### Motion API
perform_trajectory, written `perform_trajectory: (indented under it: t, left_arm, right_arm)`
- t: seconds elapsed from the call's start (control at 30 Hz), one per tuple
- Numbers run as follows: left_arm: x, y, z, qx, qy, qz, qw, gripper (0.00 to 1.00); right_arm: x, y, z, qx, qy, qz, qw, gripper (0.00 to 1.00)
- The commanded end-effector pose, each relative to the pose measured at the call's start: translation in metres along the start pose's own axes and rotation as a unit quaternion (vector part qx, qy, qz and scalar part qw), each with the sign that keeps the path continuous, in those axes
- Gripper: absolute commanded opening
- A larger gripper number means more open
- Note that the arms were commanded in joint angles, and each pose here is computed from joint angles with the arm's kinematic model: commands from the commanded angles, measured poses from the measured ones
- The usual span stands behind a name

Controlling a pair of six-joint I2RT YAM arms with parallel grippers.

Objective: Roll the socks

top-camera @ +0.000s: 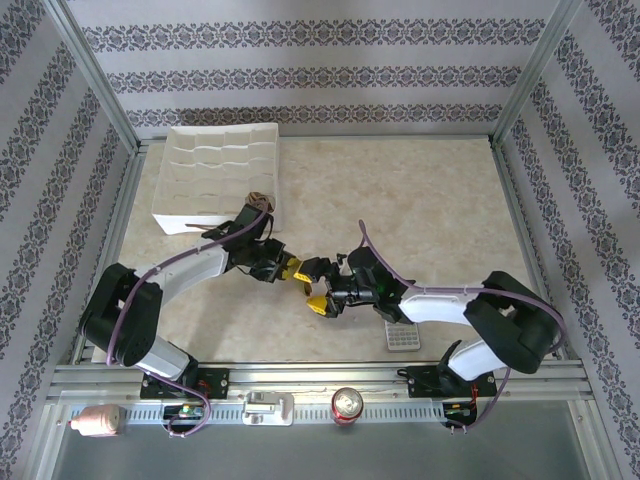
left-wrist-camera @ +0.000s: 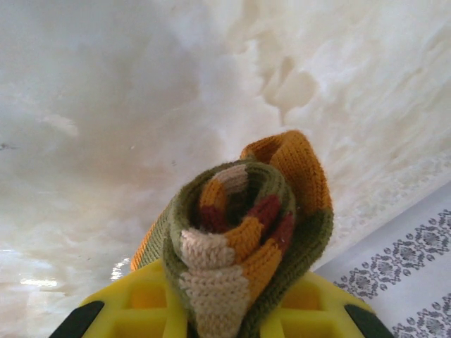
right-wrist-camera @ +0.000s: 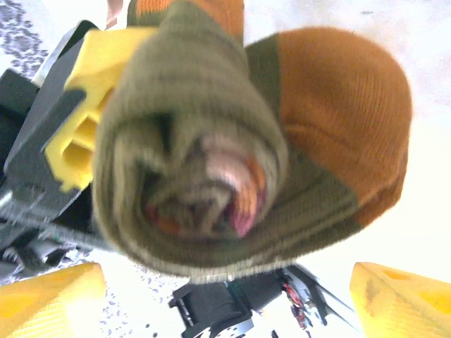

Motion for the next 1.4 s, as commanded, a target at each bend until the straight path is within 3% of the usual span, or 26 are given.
perform_trajectory:
  t: [0.0,0.43,0.77,1.17,1.37]
  left_arm:
    - [0.004,0.012,-0.009,0.0,-0.012,0.005,1.0,0.0]
    - [0.013,0.019,-0.021,0.015,-0.013,0.022,1.0,0.0]
    - [0.016,0.027,-0.012,0.015,-0.009,0.034,0.999,0.0]
    - [0.016,0.031,0.0,0.007,-0.004,0.038,0.999,0.0]
    - [0.015,0.031,0.001,0.011,-0.001,0.039,0.999,0.0]
  right_arm:
    - [0.001,0.005,0.014,-0.025,-0.006,-0.027,0.999,0.89]
    - [-0.021,-0.019,0.028,-0.057,-0.025,-0.06,0.996,0.89]
    - [-0.031,-0.011,0.016,-0.027,-0.007,-0.071,0.997,0.78]
    - [-0.039,-0.003,0.024,-0.005,0.041,-0.06,0.997,0.58]
    - [-0.039,-0.004,0.032,-0.001,0.06,-0.053,0.997,0.38]
Point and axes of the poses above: each hand's point on the last joint's axis, 136 mm out from that joint toward the fingers, its own y axis back along the fingers, its own z axis along the line the jaws close on, x = y × z, the point moved 10 cm from there along y, back along the fingers, and after that the axes turned 15 degrees about y, right-handed, at the moved point
